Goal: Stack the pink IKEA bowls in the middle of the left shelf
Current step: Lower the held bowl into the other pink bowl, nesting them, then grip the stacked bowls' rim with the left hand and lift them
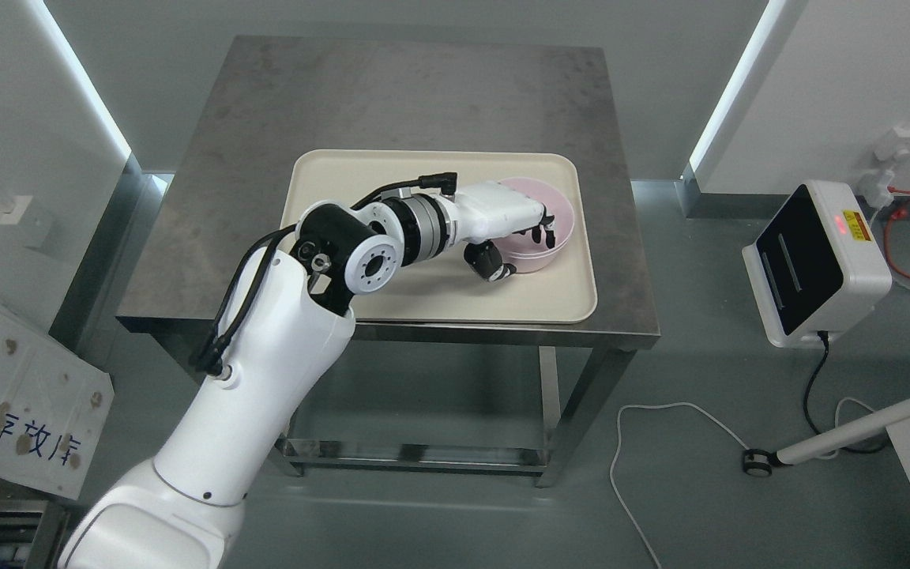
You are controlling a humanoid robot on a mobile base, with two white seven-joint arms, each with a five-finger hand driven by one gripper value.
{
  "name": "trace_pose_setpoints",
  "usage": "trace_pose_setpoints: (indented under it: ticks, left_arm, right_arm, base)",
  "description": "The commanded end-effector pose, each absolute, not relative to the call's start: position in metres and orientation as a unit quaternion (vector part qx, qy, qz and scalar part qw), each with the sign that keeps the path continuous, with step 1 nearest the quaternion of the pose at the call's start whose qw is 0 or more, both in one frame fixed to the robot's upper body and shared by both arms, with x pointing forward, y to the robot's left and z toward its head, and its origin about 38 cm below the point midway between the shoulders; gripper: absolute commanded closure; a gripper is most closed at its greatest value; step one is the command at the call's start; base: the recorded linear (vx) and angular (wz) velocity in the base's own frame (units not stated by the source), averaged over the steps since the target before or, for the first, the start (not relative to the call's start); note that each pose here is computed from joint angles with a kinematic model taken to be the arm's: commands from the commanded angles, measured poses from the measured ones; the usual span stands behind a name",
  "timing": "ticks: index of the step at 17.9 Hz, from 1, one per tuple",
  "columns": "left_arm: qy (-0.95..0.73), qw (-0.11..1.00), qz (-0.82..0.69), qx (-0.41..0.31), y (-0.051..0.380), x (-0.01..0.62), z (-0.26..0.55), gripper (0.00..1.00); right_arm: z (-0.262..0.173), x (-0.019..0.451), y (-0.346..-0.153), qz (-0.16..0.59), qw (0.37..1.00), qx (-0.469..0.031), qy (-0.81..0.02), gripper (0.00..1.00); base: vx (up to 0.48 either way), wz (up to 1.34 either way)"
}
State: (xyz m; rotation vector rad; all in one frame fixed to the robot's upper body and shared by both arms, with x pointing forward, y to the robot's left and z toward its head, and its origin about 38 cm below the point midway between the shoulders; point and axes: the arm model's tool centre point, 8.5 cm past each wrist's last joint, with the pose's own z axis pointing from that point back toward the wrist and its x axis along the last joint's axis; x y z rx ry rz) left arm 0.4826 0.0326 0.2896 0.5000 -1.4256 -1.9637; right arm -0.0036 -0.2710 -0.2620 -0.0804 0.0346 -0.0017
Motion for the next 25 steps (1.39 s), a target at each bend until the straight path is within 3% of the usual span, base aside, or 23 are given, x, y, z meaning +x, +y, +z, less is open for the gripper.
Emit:
trace_pose_setpoints:
  ticks: [1,5,12,16,25]
  left_arm:
    - [-0.519,0.331,-0.764,0.194,0.037,0.488,0.274,0.76]
    - [-0.539,0.338,-0.754,0.163,0.037,0.488,0.274,0.99]
    - [-0.646,0.373,-0.656,0.12,0.071,0.502,0.313,1.0]
    - [-0.699,0.384,-0.587,0.142,0.127,0.509,0.349,0.99]
    - [-0.735,0.284,-0.579,0.208,0.234,0.48,0.359,0.98]
  right_arm:
    - [-0.261,-0.011,-0.282,-0.006,0.999,-0.049,0.014,0.0]
    - [-0.261,-0.011,-0.283,-0.007,0.999,-0.049,0.015,0.0]
    - [-0.261,-0.011,-0.282,-0.006,0.999,-0.049,0.015,0.0]
    - [-0.261,-0.011,-0.282,-0.006,0.999,-0.049,0.014,0.0]
    - [-0.261,-0.011,-0.282,-0.006,0.999,-0.049,0.015,0.0]
  base:
    - [0.0,0.0]
    - [0.0,0.0]
    - [0.0,0.0]
    - [0.0,0.0]
    - [0.001,0.01]
